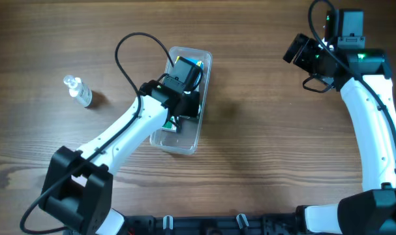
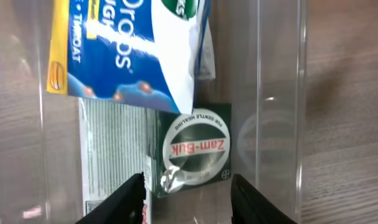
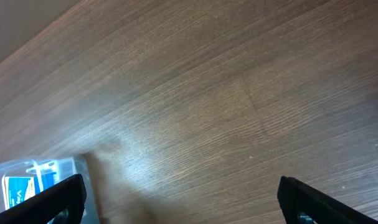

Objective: Pack container
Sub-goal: 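Lower the Zam-Buk tin into the container beside the Panadol box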

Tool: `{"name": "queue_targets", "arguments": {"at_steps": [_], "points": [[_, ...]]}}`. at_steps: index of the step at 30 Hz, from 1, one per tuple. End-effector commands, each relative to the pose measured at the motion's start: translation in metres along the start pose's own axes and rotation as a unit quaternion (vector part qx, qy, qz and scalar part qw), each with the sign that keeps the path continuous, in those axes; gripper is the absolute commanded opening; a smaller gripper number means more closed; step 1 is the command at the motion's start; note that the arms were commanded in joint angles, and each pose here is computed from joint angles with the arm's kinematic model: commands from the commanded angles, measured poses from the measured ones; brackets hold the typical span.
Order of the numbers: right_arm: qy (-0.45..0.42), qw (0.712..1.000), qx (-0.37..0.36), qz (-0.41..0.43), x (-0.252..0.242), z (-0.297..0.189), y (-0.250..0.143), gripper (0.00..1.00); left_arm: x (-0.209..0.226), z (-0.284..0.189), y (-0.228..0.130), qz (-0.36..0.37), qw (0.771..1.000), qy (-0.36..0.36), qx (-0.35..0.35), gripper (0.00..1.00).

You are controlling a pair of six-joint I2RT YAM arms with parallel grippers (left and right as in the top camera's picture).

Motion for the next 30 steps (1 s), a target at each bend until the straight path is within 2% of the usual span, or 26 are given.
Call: {"name": "queue_targets", "arguments": {"at_steps": [1, 3, 5, 8, 13, 18, 24, 30], "points": [[0.004, 1.0, 0.008, 0.0, 0.001, 0.004, -0.002, 1.0, 0.003, 0.029, -0.007, -0.003, 0.999, 0.028, 0.026, 0.44], [0.004, 1.0, 0.008, 0.0, 0.001, 0.004, -0.002, 1.0, 0.004, 0.051, -0.018, -0.013, 0.997, 0.028, 0.064, 0.41], [0.004, 1.0, 0.008, 0.0, 0.001, 0.004, -0.002, 1.0, -0.004, 0.066, -0.028, -0.017, 0.994, -0.013, 0.106, 0.39], [0.004, 1.0, 0.008, 0.0, 0.001, 0.004, -0.002, 1.0, -0.014, 0.07, -0.031, -0.014, 0.992, -0.046, 0.118, 0.38], [0.004, 1.0, 0.008, 0.0, 0.001, 0.004, -0.002, 1.0, -0.029, 0.069, -0.033, 0.006, 0.993, -0.055, 0.104, 0.41], [0.004, 1.0, 0.008, -0.001, 0.001, 0.004, -0.002, 1.0, -0.018, 0.061, -0.026, 0.01, 0.997, 0.0, 0.072, 0.39], [0.004, 1.0, 0.008, 0.0, 0.001, 0.004, -0.002, 1.0, -0.024, 0.023, -0.013, 0.01, 0.999, -0.025, 0.026, 0.44], [0.004, 1.0, 0.008, 0.0, 0.001, 0.004, -0.002, 1.0, -0.027, 0.024, -0.009, 0.01, 0.999, -0.032, 0.014, 0.45]]}}
Point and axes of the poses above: each gripper's point midway between its finger pads, its own z axis out along the fingers, its own x axis along the line the jaws close on, y = z × x, the point moved 8 cm from there along -z, back along the fingers, and after that the axes turned 4 degrees about -z, right-handed, at the moved point
